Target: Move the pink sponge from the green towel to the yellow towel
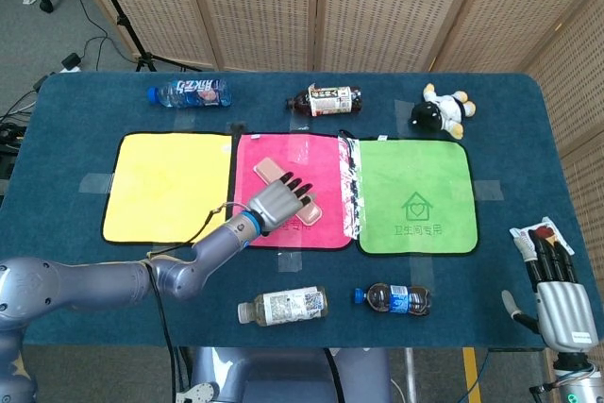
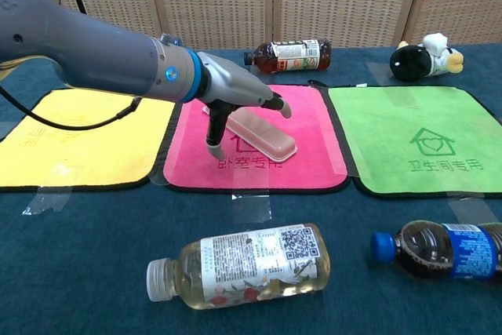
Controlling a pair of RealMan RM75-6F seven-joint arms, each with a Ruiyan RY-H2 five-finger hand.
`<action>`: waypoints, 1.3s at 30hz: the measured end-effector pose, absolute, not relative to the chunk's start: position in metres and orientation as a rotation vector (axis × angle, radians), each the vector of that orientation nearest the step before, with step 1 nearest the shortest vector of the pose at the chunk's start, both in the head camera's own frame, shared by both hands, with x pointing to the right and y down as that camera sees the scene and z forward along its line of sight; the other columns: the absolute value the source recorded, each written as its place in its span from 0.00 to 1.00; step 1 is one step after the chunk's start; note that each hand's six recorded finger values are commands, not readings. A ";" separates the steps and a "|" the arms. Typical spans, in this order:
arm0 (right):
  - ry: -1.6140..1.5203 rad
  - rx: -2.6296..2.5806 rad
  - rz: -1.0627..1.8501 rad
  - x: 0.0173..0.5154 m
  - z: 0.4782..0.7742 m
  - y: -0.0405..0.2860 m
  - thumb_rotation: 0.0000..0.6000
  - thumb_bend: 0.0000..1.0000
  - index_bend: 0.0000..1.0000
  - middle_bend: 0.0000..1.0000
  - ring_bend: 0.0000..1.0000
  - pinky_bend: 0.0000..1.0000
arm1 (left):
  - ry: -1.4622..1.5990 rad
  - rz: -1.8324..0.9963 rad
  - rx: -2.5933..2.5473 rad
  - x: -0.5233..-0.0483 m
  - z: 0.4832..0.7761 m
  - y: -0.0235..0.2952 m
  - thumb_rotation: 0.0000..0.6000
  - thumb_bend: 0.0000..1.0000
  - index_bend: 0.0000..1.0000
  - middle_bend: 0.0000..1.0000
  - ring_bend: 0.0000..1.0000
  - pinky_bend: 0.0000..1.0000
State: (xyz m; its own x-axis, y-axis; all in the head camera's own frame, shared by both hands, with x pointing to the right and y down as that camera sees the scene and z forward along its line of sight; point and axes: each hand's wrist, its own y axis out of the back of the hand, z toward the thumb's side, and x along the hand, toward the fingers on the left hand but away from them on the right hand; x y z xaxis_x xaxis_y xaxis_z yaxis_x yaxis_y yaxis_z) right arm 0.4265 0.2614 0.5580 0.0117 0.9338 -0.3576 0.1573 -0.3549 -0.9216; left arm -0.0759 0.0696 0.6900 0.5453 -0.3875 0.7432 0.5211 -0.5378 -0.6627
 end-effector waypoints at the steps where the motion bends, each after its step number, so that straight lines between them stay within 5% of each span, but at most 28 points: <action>1: -1.147 -1.593 1.410 0.427 0.558 0.261 1.00 0.36 0.07 0.00 0.00 0.00 | -0.117 -1.157 -1.798 -0.073 0.691 0.070 1.00 0.63 0.00 0.00 0.00 0.02; 12: -1.157 -1.605 1.413 0.429 0.563 0.260 1.00 0.36 0.07 0.00 0.00 0.00 | -0.132 -1.149 -1.780 -0.056 0.699 0.065 1.00 0.96 0.00 0.00 0.00 0.02; 39: -1.143 -1.616 1.420 0.425 0.567 0.262 1.00 0.36 0.07 0.00 0.00 0.00 | -0.240 -1.203 -1.732 -0.090 0.711 0.075 1.00 0.96 0.00 0.00 0.00 0.02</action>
